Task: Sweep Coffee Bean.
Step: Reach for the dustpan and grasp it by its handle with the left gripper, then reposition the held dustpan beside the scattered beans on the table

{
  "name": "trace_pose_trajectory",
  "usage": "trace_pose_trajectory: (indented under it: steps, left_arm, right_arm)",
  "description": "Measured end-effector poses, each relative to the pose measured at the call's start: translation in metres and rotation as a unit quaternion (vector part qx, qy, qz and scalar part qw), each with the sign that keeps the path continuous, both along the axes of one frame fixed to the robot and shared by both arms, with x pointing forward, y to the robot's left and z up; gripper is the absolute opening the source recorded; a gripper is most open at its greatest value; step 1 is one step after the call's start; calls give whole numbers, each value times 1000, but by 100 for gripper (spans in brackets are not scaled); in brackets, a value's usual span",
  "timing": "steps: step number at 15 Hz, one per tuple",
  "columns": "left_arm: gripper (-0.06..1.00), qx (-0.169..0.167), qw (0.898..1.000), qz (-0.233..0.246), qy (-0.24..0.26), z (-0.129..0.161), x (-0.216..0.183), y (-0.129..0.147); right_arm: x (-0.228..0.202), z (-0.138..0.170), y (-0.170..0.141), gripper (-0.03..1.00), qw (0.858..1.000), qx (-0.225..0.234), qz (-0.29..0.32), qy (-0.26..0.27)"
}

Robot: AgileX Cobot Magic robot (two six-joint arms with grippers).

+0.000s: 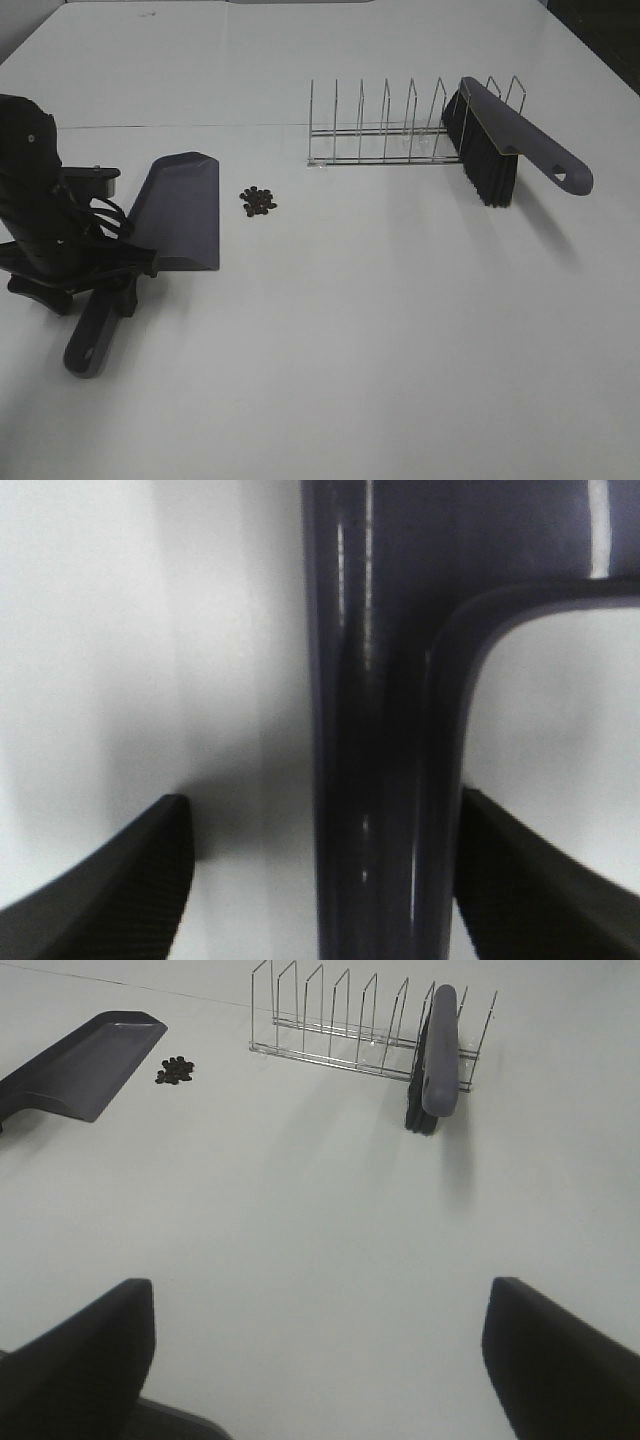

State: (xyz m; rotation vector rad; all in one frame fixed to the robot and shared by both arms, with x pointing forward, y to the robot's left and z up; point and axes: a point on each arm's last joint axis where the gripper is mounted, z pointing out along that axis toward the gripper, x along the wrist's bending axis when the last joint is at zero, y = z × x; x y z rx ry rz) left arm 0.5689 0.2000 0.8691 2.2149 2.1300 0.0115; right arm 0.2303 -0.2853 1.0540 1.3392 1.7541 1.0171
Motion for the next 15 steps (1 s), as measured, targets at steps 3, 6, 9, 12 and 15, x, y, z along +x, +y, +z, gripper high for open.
trace_pose_trajectory:
  steps: [3, 6, 9, 12, 15]
  left_arm:
    - [32, -1, 1000, 1, -9, 0, 3, 0]
    - [32, -3, 1000, 20, -10, 1, 3, -1]
    - [32, -11, 999, 33, -24, 14, 2, -1]
    - [32, -25, 997, 34, -66, 45, 2, -1]
    - [32, -29, 996, 33, -81, 58, 0, 0]
  right_arm:
    - [0, 0, 0, 76, 1000, 0, 0, 0]
    - [0, 0, 0, 76, 1000, 0, 0, 0]
    - [0, 0, 0, 76, 1000, 0, 0, 0]
    - [0, 0, 0, 76, 1000, 0, 0, 0]
    - [0, 0, 0, 76, 1000, 0, 0, 0]
